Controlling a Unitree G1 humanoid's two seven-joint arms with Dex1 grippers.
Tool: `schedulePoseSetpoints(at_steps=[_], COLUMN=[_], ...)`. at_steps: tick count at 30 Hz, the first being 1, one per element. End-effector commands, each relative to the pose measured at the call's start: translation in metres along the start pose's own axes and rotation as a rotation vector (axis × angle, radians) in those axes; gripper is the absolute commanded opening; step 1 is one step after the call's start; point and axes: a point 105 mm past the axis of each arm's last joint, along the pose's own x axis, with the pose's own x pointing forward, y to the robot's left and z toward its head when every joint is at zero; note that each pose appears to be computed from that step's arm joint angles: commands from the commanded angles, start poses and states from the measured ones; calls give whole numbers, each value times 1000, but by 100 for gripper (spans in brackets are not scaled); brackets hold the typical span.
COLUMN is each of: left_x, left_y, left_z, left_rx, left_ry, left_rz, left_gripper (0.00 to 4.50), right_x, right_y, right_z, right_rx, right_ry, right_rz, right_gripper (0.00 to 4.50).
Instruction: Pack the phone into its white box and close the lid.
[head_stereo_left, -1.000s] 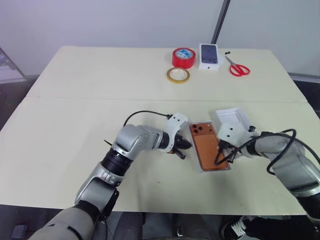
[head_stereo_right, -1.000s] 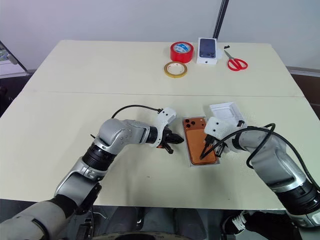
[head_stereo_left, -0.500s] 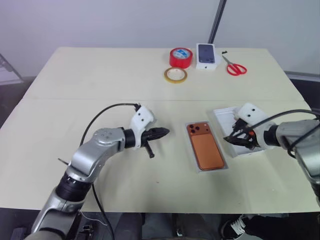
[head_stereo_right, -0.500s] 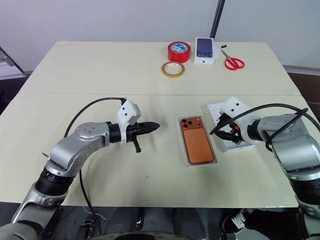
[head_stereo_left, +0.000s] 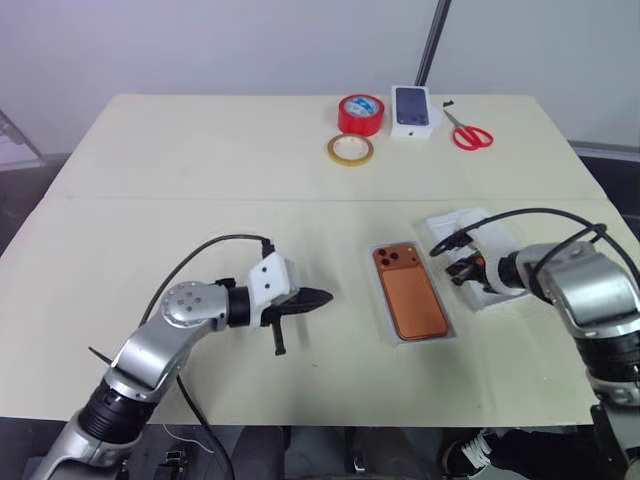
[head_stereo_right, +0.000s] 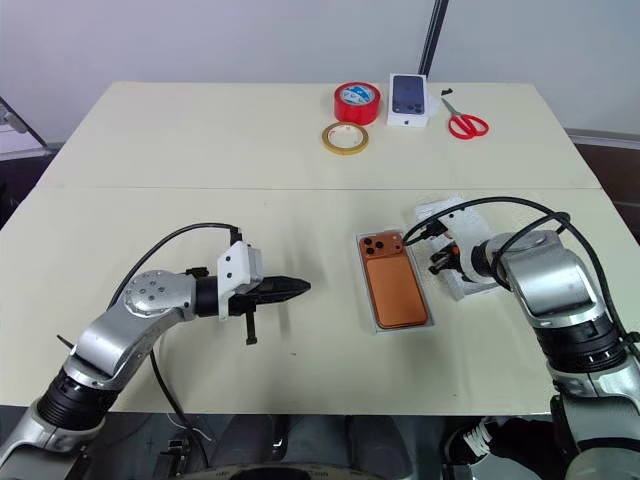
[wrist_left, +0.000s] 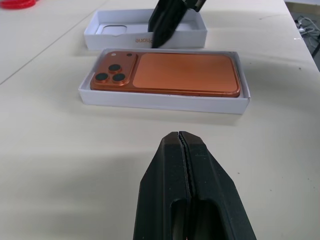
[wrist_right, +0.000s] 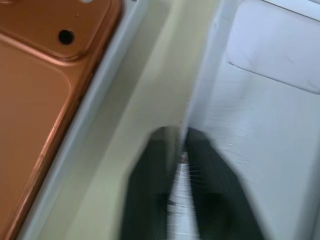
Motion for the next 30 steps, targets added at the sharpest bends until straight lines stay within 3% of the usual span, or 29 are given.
schedulePoseSetpoints(at_steps=[1, 5, 11, 17, 20, 26, 29, 30], left_x=[-2, -9, -32, -37, -33, -15, 5, 10], left_y=[1, 12, 52, 68, 70, 59, 46, 44], left_z=[8, 8, 3, 1, 4, 12, 12, 12], left_rx=[33, 20, -37, -26, -17, -8, 2, 2], left_ry=[-33, -47, -64, -56, -70, -96, -90, -88], left_rz=[20, 90, 300, 367, 365, 286, 204, 186], left_gripper=[0, 0, 0, 0, 0, 0, 0, 0], right_x=[-14, -34, -72, -87, -82, -46, -44, -45], right_y=[-3, 4, 61, 128, 143, 144, 132, 128], right_z=[16, 40, 88, 83, 75, 58, 69, 73], right_rx=[40, 100, 151, 212, 374, 613, 660, 670], right_ry=[-63, -166, -440, -407, -353, -309, -351, -366], right_rz=[-11, 55, 517, 936, 968, 838, 799, 789], right_gripper=[6, 6, 6, 6, 6, 6, 92, 140])
